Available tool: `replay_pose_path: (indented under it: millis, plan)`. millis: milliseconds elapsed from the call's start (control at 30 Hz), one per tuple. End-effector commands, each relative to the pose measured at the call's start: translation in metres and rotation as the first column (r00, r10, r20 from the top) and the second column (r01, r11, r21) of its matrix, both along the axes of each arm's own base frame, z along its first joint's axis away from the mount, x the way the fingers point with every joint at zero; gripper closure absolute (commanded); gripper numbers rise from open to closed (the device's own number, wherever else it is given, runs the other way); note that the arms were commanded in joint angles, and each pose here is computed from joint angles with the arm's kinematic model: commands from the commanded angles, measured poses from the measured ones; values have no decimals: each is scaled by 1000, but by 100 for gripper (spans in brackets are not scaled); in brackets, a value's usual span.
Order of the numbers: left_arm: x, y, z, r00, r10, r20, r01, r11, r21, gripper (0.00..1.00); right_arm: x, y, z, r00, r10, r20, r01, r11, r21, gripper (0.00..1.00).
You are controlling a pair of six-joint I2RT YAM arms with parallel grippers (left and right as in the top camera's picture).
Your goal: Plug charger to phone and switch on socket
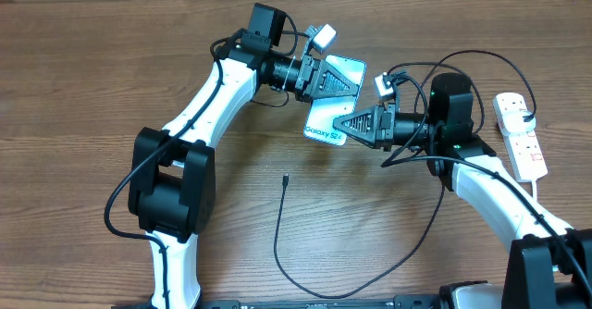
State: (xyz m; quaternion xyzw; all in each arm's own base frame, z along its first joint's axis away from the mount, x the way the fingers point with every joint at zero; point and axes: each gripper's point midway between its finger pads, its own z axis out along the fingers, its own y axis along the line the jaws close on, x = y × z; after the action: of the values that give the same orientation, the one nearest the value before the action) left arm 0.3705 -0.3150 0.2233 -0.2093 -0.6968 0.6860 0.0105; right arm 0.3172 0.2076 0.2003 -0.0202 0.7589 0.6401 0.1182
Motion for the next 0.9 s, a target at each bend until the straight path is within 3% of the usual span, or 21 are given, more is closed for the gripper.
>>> replay_pose_path:
  millis: [0,233,467,667,767,800,867]
  plan:
    - [-1,6,21,999,-6,46,8,999,-45,65,-7,-5,-1,999,40,0,-40,999,26,96]
    - [1,6,18,999,9,52,-7,1000,-24,78,-9,-1,-1,999,51,-5,-51,998,24,96]
    - [0,4,18,999,5,52,-4,1000,-24,81,-6,-1,-4,1000,30,-4,-30,999,12,96]
    - [0,4,18,999,4,52,-3,1000,-24,96,-6,-1,-5,1000,27,-14,-27,1000,9,96]
    - [1,4,17,999,7,53,-6,1000,-22,96,-6,-1,-5,1000,27,-12,-27,1000,9,96]
    - [2,4,16,998,12,55,-11,1000,-15,96,-6,-1,-5,1000,28,-5,-28,1000,8,93]
    - [6,4,9,998,38,59,-39,999,26,96,-4,-2,-6,1000,23,11,-23,1000,1,72]
